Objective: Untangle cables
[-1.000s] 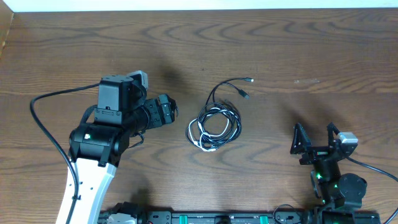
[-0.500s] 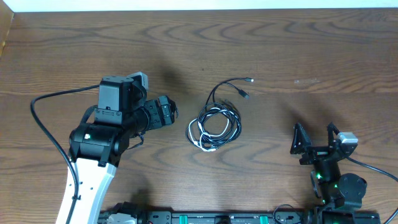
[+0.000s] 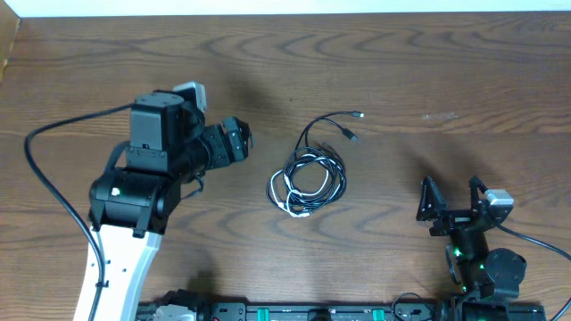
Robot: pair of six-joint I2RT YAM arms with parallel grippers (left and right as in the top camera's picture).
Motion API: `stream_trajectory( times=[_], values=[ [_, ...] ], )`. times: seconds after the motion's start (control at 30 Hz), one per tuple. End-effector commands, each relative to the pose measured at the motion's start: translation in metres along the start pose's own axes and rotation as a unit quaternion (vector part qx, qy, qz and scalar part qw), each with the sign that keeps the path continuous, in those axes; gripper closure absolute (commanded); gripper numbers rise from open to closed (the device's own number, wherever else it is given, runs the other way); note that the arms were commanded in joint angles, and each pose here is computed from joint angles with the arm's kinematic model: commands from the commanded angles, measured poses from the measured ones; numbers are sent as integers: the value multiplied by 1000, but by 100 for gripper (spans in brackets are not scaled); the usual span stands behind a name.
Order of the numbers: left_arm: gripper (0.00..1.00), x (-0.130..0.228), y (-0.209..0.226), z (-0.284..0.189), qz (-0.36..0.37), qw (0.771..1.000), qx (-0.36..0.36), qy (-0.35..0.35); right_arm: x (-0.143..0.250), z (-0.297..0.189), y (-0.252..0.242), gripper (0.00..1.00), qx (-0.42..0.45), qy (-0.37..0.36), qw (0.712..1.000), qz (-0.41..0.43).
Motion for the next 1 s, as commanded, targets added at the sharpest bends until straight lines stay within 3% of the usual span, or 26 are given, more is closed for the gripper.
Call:
stream_trajectory(
  times=[0.0,0.97],
  values=[
    [9,-9,-8,-5,-3,1000,4,-15,1,0,-2,1,6,2,1000,-2],
    [9,3,2,-5,-13,999,-25,21,1,0,-2,1,6,2,1000,-2]
  ],
)
Point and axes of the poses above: each gripper's point midway between its finger pads, its own z axis out along the fingers, its own y axis along the line the jaws close on, x = y × z, the point moved 7 cm from there along -z, back along the fingers, and after that the axes turned 15 degrees about -z, right-handed, at the moved point
